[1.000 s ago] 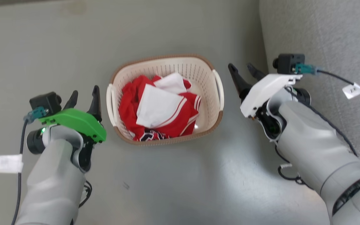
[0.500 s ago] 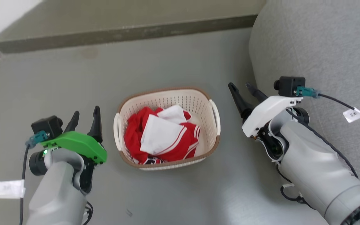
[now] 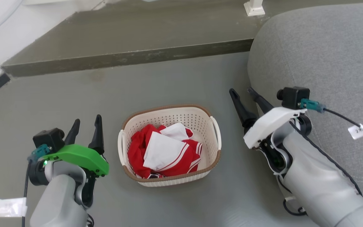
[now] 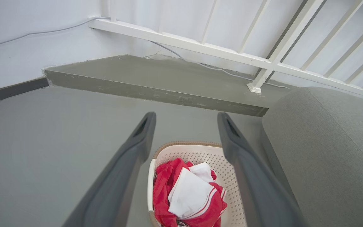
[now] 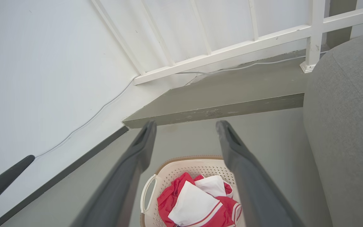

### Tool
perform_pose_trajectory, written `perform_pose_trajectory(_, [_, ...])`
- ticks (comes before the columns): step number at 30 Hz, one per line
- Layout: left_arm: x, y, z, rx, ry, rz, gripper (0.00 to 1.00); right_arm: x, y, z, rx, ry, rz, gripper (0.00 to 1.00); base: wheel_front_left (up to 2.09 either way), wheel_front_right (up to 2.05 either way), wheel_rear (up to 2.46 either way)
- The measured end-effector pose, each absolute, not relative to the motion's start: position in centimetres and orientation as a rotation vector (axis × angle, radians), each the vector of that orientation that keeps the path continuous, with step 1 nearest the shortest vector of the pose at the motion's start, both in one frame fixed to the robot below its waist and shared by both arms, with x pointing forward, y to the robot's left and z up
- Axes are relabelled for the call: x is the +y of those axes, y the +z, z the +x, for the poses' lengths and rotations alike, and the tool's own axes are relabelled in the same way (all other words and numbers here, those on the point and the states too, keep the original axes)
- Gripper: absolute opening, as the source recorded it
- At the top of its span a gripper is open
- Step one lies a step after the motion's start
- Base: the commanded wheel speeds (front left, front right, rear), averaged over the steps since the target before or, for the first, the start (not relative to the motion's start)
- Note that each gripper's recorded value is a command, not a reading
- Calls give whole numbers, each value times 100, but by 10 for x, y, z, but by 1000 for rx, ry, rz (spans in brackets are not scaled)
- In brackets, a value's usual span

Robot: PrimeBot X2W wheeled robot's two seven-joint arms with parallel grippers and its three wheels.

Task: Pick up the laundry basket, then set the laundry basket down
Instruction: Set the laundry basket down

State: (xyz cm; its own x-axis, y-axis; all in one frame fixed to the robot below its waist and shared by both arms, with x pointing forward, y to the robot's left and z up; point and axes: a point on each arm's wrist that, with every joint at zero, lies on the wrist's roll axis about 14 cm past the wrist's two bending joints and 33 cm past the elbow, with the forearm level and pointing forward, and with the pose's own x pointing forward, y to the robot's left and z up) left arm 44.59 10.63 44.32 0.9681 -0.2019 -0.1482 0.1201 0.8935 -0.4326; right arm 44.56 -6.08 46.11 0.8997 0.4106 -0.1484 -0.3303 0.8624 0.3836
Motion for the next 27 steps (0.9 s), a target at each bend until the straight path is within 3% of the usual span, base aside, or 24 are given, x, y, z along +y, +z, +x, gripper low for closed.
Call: perform_pose_trajectory(27, [127,476,420,45,-128,-358,100,-77,486,413,72,342,261,100,0,0,0])
